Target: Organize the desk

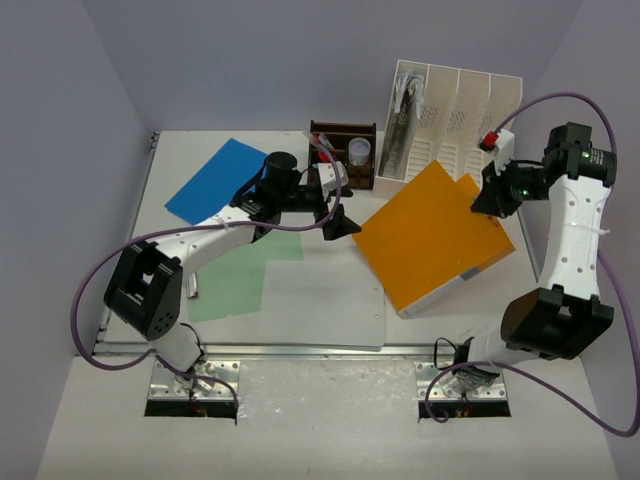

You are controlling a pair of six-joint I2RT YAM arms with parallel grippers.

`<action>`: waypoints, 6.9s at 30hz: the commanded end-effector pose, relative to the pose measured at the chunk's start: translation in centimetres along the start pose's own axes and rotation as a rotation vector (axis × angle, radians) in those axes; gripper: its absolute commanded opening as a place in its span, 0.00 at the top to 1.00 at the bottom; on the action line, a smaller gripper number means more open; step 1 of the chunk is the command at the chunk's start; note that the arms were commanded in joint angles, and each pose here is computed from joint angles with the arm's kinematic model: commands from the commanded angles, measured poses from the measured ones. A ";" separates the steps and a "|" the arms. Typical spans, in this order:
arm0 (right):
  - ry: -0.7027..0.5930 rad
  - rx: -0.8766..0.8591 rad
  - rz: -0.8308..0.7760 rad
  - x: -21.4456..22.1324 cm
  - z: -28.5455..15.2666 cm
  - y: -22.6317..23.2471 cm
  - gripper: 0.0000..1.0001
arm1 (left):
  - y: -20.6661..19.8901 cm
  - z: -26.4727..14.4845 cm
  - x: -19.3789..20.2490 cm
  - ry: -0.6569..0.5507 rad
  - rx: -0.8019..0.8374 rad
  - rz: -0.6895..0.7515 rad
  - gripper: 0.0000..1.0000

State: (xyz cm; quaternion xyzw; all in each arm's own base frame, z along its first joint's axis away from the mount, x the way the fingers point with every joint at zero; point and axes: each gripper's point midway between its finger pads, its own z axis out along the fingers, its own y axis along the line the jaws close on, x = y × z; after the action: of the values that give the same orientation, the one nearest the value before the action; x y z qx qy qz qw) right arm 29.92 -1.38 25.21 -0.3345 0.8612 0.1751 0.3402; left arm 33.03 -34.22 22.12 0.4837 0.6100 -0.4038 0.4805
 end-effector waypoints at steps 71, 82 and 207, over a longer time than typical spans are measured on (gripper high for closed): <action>-0.441 0.211 -0.363 -13.9 -1.8 8.9 0.01 | -2.3 -1.2 -1.5 -0.117 0.268 0.171 1.00; -0.290 0.078 0.044 -5.5 -0.9 8.0 0.01 | -2.6 -3.3 -1.1 -0.130 0.201 0.243 1.00; -0.903 1.061 0.317 -18.0 -11.4 -18.4 1.00 | 9.4 -18.2 -2.0 -0.172 -0.729 -0.258 0.00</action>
State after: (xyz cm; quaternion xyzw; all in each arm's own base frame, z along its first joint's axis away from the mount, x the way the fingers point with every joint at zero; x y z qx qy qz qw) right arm 46.75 -12.24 42.65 0.0977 0.6765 -0.1082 0.7219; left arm 38.24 -15.85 26.72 0.1650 0.7420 -0.2615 0.5948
